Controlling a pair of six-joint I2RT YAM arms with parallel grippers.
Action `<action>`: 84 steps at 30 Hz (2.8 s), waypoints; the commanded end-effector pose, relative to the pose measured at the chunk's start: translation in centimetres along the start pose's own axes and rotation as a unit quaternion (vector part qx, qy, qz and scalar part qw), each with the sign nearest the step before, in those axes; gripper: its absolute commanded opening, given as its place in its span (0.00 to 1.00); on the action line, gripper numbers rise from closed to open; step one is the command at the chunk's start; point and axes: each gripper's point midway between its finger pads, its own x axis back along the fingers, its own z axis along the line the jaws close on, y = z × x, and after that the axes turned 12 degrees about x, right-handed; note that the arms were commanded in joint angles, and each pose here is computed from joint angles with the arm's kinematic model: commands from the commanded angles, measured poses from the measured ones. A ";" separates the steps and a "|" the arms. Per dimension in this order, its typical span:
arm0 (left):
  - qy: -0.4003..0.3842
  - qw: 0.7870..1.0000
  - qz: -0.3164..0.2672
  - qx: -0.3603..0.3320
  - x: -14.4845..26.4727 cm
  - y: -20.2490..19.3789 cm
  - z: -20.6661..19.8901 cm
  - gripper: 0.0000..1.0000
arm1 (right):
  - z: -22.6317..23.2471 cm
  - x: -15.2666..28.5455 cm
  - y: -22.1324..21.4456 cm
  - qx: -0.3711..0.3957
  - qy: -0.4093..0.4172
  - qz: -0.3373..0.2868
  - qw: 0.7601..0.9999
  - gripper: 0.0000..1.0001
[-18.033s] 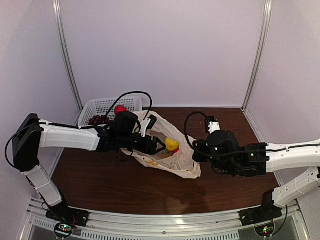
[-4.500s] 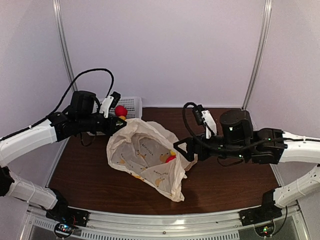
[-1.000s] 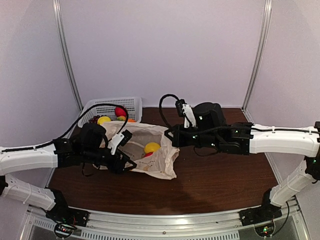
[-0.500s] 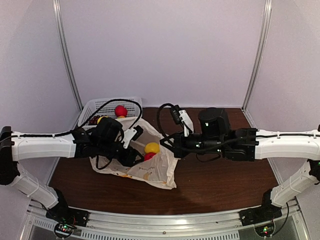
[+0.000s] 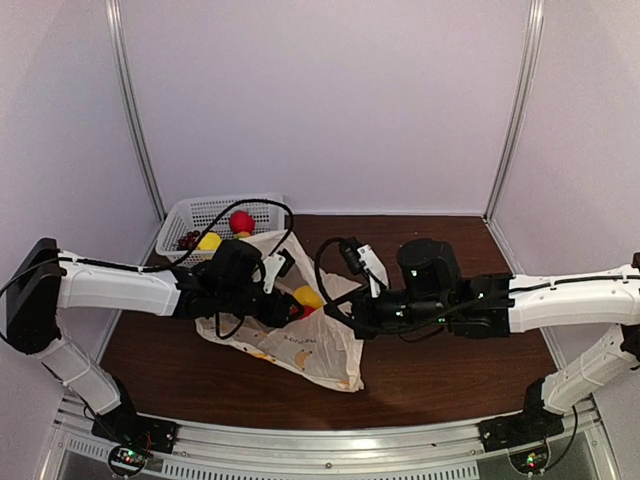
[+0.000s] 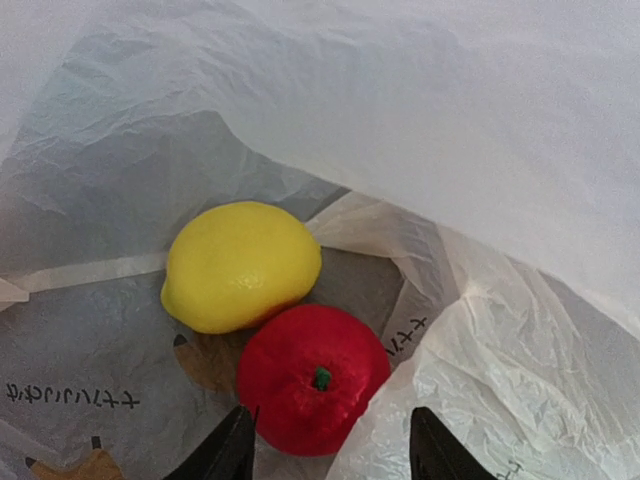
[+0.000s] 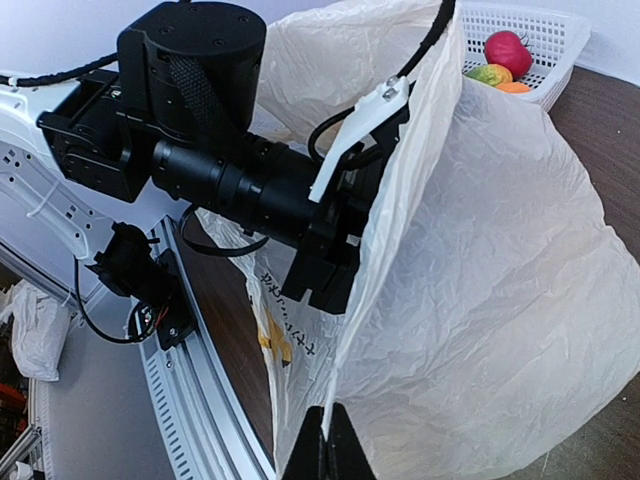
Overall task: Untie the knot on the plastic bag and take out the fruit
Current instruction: Pick up the fake fruit from the takeout bag.
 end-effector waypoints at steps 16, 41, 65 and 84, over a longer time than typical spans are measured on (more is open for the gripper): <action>0.011 0.998 -0.024 0.056 -3.7 1.2 1.5 0.62 | 0.9 -0.9 -0.2 -0.008 0.019 -0.012 1.000 0.00; -0.044 0.998 0.035 0.025 -5.6 -2.1 -0.8 0.85 | 0.8 -1.5 -0.2 -0.007 0.018 -0.010 1.000 0.00; -0.037 0.999 0.007 0.025 -4.3 -0.6 -1.4 0.61 | 0.4 -1.4 -0.3 -0.008 0.008 -0.014 1.000 0.00; -0.102 0.992 -0.015 -0.065 6.4 -1.0 -4.1 0.61 | -4.1 1.2 1.8 -0.050 -0.115 -0.055 0.991 0.00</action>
